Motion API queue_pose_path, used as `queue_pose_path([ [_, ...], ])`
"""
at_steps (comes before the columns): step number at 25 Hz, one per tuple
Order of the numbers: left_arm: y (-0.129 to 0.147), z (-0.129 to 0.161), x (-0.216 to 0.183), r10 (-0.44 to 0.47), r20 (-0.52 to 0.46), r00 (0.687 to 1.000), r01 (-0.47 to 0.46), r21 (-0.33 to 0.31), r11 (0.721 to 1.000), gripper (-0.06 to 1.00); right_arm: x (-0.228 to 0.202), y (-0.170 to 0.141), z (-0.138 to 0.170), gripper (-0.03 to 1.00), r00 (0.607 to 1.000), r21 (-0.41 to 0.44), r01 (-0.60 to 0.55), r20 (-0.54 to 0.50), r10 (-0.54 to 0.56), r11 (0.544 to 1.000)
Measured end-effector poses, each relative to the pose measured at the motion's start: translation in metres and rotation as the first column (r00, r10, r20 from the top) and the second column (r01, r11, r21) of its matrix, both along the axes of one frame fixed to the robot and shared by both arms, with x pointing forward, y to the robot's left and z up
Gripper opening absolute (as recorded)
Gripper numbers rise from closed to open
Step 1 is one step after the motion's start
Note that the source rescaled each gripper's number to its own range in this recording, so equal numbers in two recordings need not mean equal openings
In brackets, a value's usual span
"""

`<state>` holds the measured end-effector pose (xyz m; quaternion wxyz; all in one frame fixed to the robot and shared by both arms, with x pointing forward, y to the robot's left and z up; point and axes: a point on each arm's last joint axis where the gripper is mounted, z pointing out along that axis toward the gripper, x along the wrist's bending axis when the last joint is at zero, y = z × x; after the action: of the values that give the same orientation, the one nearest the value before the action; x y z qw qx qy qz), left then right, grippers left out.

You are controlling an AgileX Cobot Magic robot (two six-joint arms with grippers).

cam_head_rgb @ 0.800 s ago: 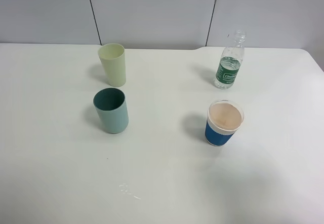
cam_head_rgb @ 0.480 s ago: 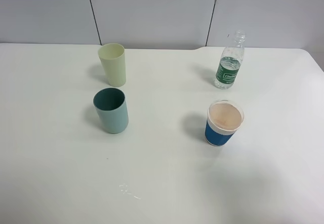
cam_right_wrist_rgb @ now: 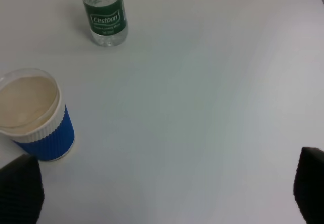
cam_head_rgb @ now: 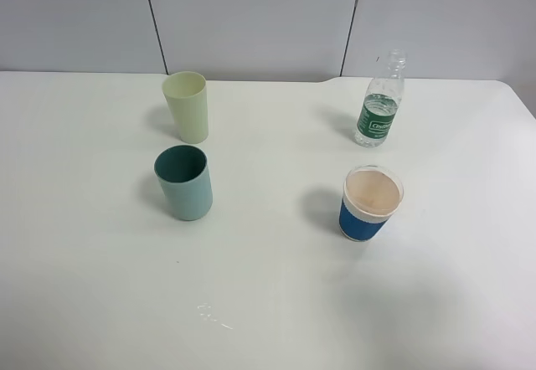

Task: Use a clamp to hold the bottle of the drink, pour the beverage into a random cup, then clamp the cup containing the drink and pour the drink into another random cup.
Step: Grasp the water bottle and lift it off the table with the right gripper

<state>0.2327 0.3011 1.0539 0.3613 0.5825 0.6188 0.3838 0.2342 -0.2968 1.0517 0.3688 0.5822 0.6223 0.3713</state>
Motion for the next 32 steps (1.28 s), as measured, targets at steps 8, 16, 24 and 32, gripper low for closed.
queue_pose_path([
  [8, 0.0, 0.0, 0.0, 0.0, 0.0, 1.0, 0.0, 0.0, 1.0, 1.0, 0.003, 0.0, 0.019, 1.0, 0.999, -0.053, -0.024, 0.02, 0.025, 0.998],
  [16, 0.0, 0.0, 0.0, -0.002, 0.0, 1.0, 0.002, 0.005, 1.0, 1.0, 0.052, 0.0, 0.08, 1.0, 0.997, -0.144, -0.066, 0.018, 0.07, 0.987],
  [24, 0.0, 0.0, 0.0, -0.002, 0.0, 1.0, 0.002, 0.005, 1.0, 1.0, 0.113, 0.0, 0.079, 1.0, 0.997, -0.178, -0.08, -0.02, 0.078, 0.981],
  [32, 0.0, 0.0, 0.0, 0.0, 0.0, 1.0, 0.0, 0.0, 1.0, 1.0, 0.171, -0.002, 0.053, 1.0, 0.983, -0.218, -0.105, -0.169, 0.069, 0.97],
])
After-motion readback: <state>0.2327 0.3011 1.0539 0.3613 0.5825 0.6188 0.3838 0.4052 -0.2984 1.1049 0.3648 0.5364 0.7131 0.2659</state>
